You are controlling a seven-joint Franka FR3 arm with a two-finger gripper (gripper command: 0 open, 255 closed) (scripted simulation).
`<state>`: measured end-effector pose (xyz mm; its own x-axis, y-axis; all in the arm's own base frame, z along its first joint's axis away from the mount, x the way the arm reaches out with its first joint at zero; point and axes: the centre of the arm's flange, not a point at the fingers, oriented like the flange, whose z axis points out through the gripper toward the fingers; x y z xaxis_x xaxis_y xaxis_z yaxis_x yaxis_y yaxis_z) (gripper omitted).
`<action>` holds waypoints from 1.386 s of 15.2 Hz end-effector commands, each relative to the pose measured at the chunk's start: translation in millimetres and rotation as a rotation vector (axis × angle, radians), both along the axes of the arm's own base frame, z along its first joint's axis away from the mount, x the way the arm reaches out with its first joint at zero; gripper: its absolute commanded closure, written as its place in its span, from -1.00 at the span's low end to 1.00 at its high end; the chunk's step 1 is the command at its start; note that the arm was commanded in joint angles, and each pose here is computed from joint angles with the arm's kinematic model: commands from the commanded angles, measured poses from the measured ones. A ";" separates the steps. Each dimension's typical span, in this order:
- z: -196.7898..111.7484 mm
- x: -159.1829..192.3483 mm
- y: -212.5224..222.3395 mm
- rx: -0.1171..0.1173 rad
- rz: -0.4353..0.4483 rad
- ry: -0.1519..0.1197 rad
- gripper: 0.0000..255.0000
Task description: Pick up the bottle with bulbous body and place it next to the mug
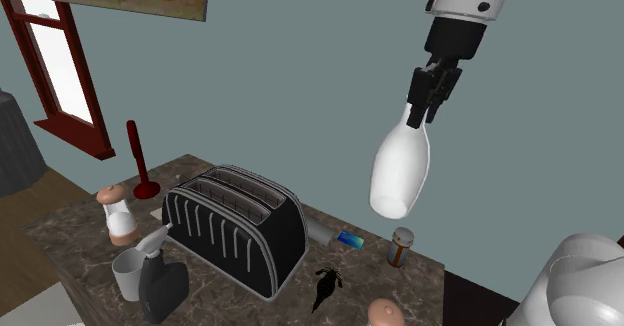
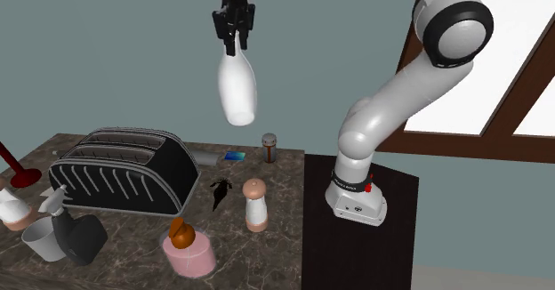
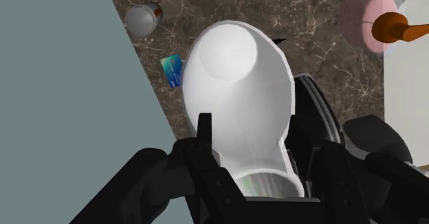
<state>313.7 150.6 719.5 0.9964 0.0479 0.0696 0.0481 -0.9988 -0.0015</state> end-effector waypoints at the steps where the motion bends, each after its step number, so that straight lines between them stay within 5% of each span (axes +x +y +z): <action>1: -9.2 12.6 24.2 0.001 0.000 -0.001 1.00; 21: -87.6 131.0 246.7 0.001 0.000 -0.001 1.00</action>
<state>436.8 385.1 635.4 0.9962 0.0507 0.0704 0.0509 -0.9987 -0.0021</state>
